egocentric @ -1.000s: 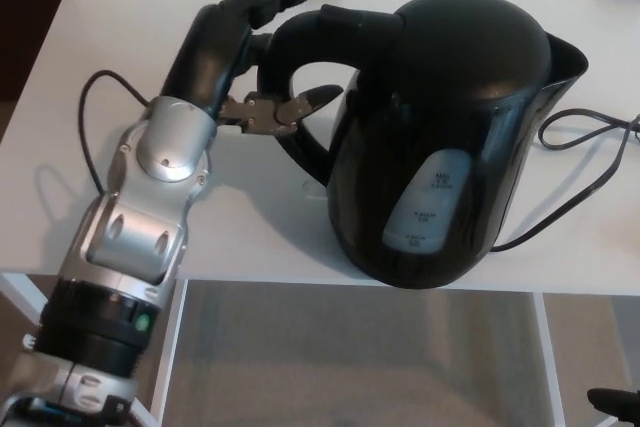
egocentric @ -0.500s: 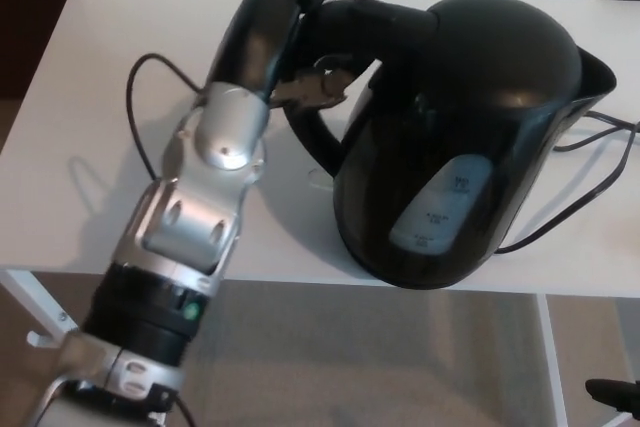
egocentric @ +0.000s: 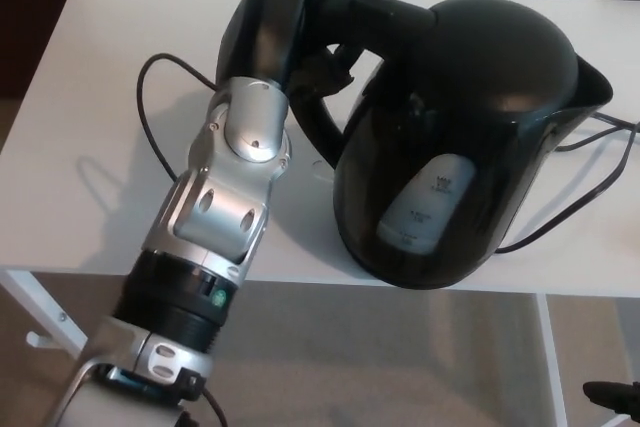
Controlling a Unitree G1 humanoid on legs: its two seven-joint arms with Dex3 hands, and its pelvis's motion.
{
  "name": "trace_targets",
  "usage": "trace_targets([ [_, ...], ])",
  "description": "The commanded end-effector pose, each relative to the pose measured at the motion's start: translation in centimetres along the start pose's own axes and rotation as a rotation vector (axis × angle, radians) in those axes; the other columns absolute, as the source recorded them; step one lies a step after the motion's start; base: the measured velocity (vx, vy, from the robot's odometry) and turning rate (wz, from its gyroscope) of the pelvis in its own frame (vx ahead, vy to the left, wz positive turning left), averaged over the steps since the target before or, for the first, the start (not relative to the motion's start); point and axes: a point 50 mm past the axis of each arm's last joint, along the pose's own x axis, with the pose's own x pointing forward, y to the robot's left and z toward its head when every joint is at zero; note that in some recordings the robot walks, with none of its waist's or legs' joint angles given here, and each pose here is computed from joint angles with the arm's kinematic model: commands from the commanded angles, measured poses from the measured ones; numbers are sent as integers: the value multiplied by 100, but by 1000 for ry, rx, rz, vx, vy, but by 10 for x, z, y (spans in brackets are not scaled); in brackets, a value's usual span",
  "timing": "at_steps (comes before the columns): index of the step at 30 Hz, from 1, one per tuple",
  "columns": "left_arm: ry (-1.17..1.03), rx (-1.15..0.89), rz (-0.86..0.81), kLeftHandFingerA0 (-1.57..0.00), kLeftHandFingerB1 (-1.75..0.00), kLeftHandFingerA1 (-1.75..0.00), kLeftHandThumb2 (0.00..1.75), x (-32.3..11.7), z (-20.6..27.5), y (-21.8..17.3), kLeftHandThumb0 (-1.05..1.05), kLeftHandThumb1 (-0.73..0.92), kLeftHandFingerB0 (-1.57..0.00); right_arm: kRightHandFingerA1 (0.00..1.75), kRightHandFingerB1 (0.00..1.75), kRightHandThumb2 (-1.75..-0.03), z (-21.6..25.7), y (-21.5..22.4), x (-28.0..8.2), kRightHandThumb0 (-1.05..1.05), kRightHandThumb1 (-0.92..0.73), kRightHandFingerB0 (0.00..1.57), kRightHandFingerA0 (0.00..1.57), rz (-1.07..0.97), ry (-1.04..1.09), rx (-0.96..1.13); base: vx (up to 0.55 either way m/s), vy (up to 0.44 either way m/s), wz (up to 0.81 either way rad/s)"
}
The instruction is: The robot walk towards a table in front and uses its left hand to pick up the pot from the base and places it on the table
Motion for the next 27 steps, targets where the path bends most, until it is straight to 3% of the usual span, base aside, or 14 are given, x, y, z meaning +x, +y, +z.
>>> trace_targets([
  [1, 26, -93, 29, -101, -110, -147, 69, 0, -5, 2, -22, 84, -77, 52, 45, -56, -3, -5, -2, -27, -55, 52, 63, -18, -4, -5, 0, 0, 0],
  [4, 51, -156, 47, -100, -107, -147, 68, 1, -6, 5, -22, 83, -79, 52, 45, -56, -3, -5, -3, -27, -55, 52, 63, -20, -6, -10, 0, 0, 0],
  [8, 165, -642, 57, -94, -119, -156, 73, 6, -4, 18, -18, 79, -76, 50, 44, -58, -3, -6, -3, -33, -59, 51, 61, -9, 6, -15, 0, 0, 0],
  [9, 172, -669, 60, -94, -119, -156, 73, 6, -4, 19, -18, 79, -76, 50, 44, -58, -3, -6, -3, -33, -59, 51, 61, -7, 6, -15, 0, 0, 0],
  [10, 182, -777, 52, -87, -128, -169, 76, 8, -1, 24, -16, 77, -66, 49, 43, -58, -3, -6, -3, -35, -60, 51, 60, -6, 11, -23, 0, 0, 0],
  [11, 195, -850, 54, -109, -122, -164, 79, 10, 1, 27, -18, 68, -77, 49, 44, -58, -3, -6, -3, -36, -60, 51, 59, -4, 12, -28, 0, 0, 0],
  [14, 236, -1056, 65, -107, -129, -167, 73, 15, 13, 36, -25, 71, -77, 49, 44, -58, -4, -7, -3, -36, -61, 52, 59, 0, 20, -14, 0, 0, 0],
  [15, 239, -1076, 63, -107, -129, -167, 73, 15, 14, 36, -25, 71, -77, 49, 44, -58, -4, -8, -3, -36, -61, 52, 59, 0, 21, -12, 0, 0, 0],
  [16, 259, -1127, 75, -87, -139, -175, 67, 17, 19, 40, -37, 81, -63, 49, 44, -58, -4, -7, -3, -35, -61, 52, 60, 3, 19, -20, 0, 0, 0],
  [20, 261, -1224, 88, -88, -130, -175, 65, 22, 34, 55, -24, 82, -60, 49, 44, -58, -3, -7, -2, -36, -62, 51, 60, 12, 27, -35, 0, 0, 0],
  [21, 260, -1231, 88, -97, -143, -174, 70, 23, 35, 58, -18, 82, -66, 49, 44, -58, -4, -7, -2, -35, -61, 52, 59, 13, 30, -33, 0, 0, 0],
  [24, 259, -1253, 89, -94, -137, -171, 67, 24, 39, 62, -22, 84, -69, 49, 44, -58, -4, -7, -2, -35, -61, 52, 59, 13, 35, -35, 0, 0, 0],
  [27, 257, -1252, 100, -94, -144, -175, 70, 24, 42, 69, -32, 84, -69, 49, 44, -58, -6, -6, -3, -32, -62, 51, 59, 9, 38, -33, 0, 0, 0],
])
